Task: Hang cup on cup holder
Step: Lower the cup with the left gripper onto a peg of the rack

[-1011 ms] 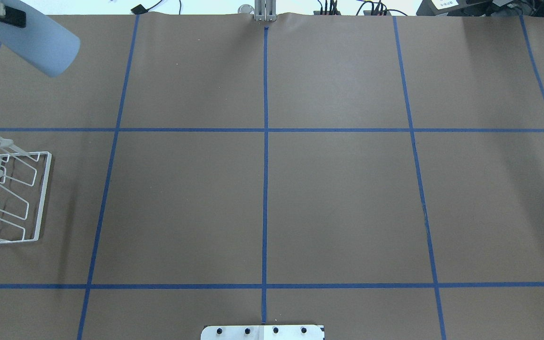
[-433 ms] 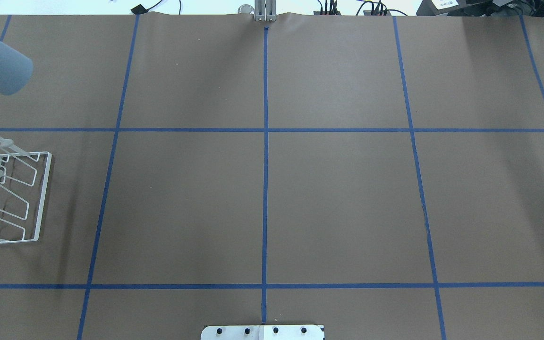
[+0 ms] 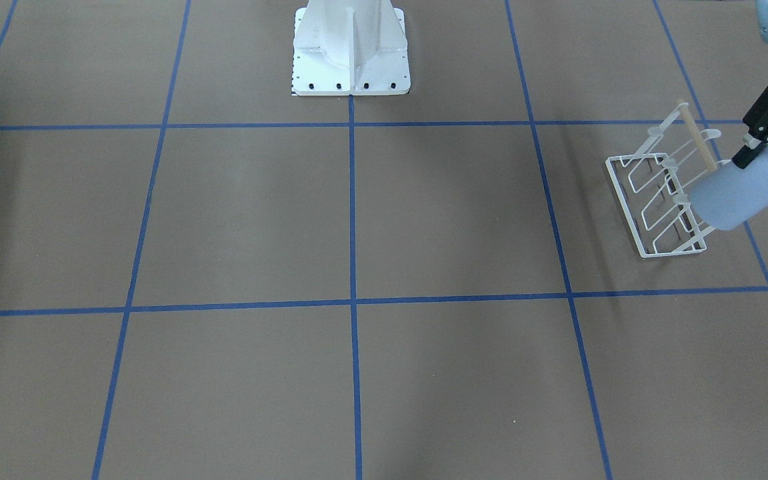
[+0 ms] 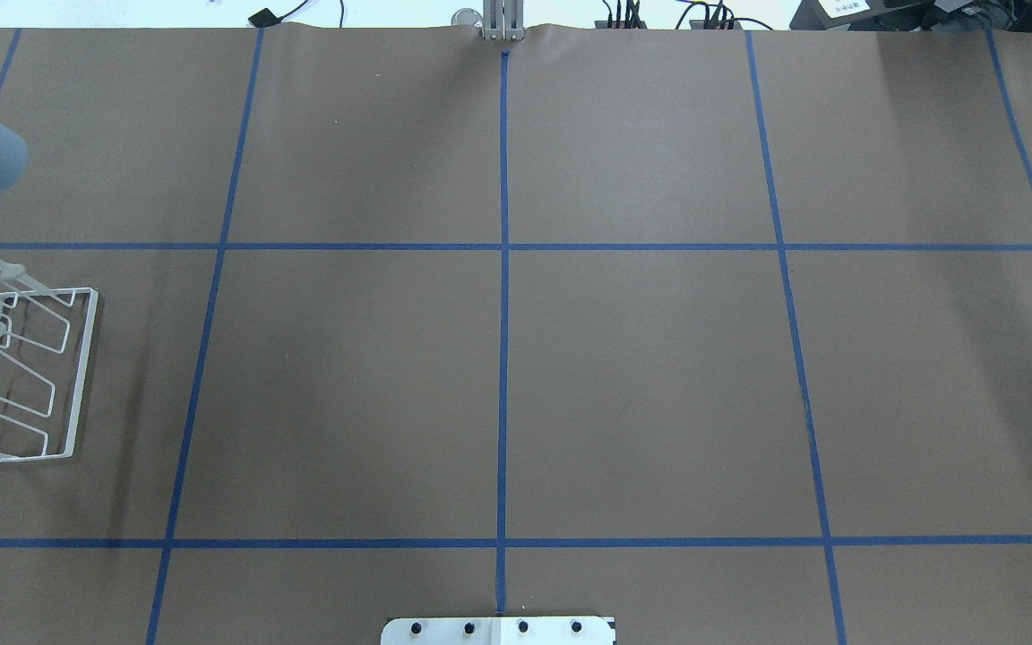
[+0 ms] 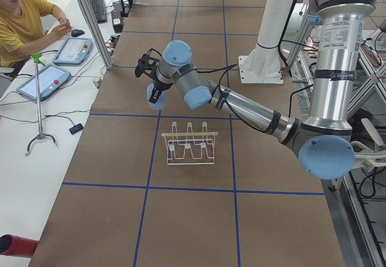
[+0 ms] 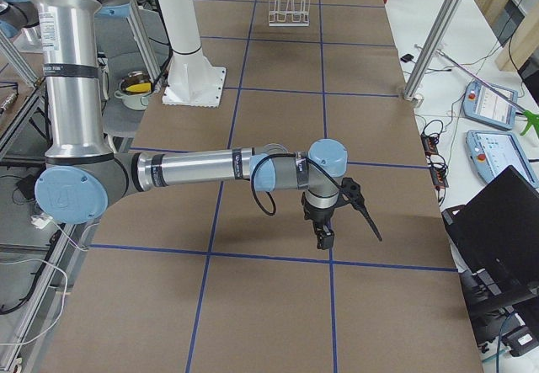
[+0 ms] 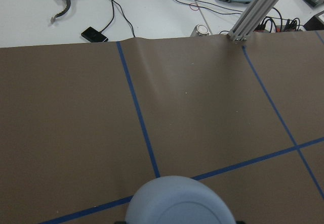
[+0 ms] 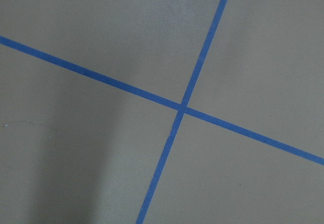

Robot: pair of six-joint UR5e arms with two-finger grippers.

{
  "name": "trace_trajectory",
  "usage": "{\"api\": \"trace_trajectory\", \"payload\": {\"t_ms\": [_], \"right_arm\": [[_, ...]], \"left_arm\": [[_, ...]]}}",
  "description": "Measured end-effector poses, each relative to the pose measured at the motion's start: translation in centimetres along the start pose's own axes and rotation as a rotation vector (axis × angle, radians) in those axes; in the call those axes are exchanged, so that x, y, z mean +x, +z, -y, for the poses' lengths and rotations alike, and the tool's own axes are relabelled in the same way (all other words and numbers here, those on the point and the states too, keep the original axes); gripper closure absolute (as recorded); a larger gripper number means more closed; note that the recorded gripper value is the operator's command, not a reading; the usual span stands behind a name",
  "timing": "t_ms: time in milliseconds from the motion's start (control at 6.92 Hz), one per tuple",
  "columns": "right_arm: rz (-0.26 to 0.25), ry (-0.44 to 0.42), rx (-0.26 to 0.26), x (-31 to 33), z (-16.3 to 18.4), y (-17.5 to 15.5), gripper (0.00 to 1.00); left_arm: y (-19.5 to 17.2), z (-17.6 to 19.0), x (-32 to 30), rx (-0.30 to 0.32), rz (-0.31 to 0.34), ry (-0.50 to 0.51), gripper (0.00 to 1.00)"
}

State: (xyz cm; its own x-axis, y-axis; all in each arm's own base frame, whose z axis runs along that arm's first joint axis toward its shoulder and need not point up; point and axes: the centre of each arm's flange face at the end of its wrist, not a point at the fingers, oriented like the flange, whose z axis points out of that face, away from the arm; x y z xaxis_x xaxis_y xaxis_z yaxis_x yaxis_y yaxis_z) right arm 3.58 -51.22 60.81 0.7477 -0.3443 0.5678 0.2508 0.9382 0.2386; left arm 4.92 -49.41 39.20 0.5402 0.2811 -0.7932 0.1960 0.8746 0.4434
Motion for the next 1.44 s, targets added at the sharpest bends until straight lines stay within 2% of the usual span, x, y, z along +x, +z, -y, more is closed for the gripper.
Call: {"api": "trace_trajectory", "payload": {"t_ms": [578, 1011, 1444], "right_arm": [[0.001, 0.002, -0.001, 0.0, -0.1, 0.1, 0.00], [0.002, 0.006, -0.003, 0.1, -0.2, 0.2, 0.00], [0.003, 0.011, -0.006, 0.2, -0.3, 0.4, 0.00]], "left_arm": [[4.2, -2.4, 1.1, -0.083, 0.072, 0.060, 0.81], [3.1, -4.4, 1.7, -0.135, 0.101, 0.074, 0.80], [3.4, -5.3, 1.2, -0.157, 0.108, 0.067, 0.80]]}}
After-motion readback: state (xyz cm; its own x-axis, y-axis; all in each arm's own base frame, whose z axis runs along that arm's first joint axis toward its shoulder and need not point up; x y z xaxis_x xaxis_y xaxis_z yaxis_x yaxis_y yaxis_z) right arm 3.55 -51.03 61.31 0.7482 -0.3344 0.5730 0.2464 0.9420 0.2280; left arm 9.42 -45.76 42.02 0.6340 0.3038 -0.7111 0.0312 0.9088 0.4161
